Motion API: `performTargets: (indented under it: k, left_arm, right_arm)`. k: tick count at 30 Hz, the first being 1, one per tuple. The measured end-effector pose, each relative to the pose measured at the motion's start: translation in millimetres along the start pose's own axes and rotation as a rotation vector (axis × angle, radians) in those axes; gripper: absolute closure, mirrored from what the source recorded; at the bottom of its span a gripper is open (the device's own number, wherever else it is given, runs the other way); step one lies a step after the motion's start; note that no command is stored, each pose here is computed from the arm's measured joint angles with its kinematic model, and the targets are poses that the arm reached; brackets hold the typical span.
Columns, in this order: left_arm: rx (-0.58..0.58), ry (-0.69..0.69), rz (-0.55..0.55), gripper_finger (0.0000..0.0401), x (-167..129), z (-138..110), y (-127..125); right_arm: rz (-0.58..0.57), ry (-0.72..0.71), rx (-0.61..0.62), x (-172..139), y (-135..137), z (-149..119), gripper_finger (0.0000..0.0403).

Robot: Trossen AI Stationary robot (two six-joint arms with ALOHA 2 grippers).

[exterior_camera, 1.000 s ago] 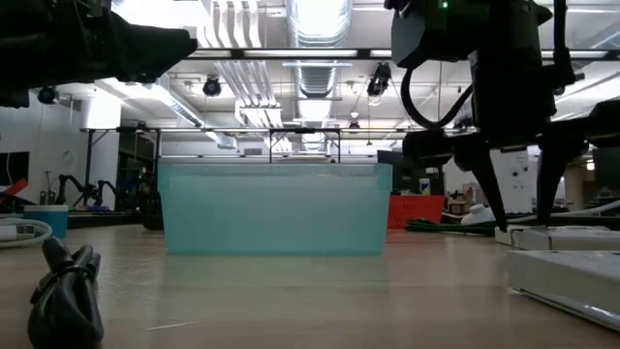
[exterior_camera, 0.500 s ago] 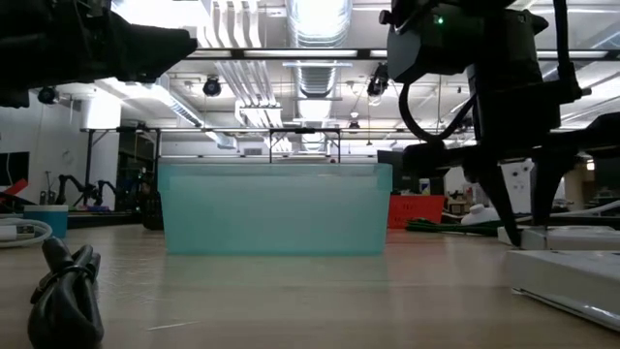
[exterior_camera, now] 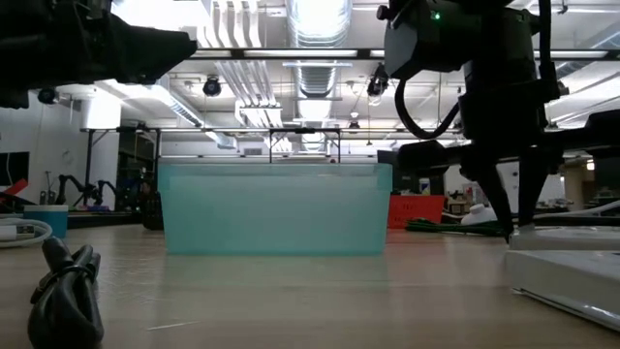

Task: Pick and place items into bin
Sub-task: Put the top white card reader box into the black bin

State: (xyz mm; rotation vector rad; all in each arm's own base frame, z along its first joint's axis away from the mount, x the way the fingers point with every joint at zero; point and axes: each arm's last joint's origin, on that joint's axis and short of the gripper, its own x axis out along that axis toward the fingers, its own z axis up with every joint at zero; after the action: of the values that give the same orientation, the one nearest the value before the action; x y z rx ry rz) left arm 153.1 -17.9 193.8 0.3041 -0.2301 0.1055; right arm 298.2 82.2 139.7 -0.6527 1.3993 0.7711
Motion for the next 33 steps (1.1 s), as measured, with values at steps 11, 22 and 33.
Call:
performTargets:
  k: [11, 22, 33]
  left_arm:
    - [-0.001, 0.002, 0.000, 0.0190, -0.3, -0.5, -0.1]
    - [0.000, 0.002, -0.001, 0.0190, -0.4, -0.7, -0.1]
    - [0.000, 0.003, -0.001, 0.0190, -0.6, -0.9, -0.2]
  right_arm:
    - [-0.030, -0.027, 0.048, -4.6, -1.6, 1.1, 0.0394]
    - [-0.174, -0.105, 0.240, -39.6, -3.3, -4.6, 0.0394]
    - [-0.304, -0.189, 0.274, -77.6, 4.3, -12.6, 0.0394]
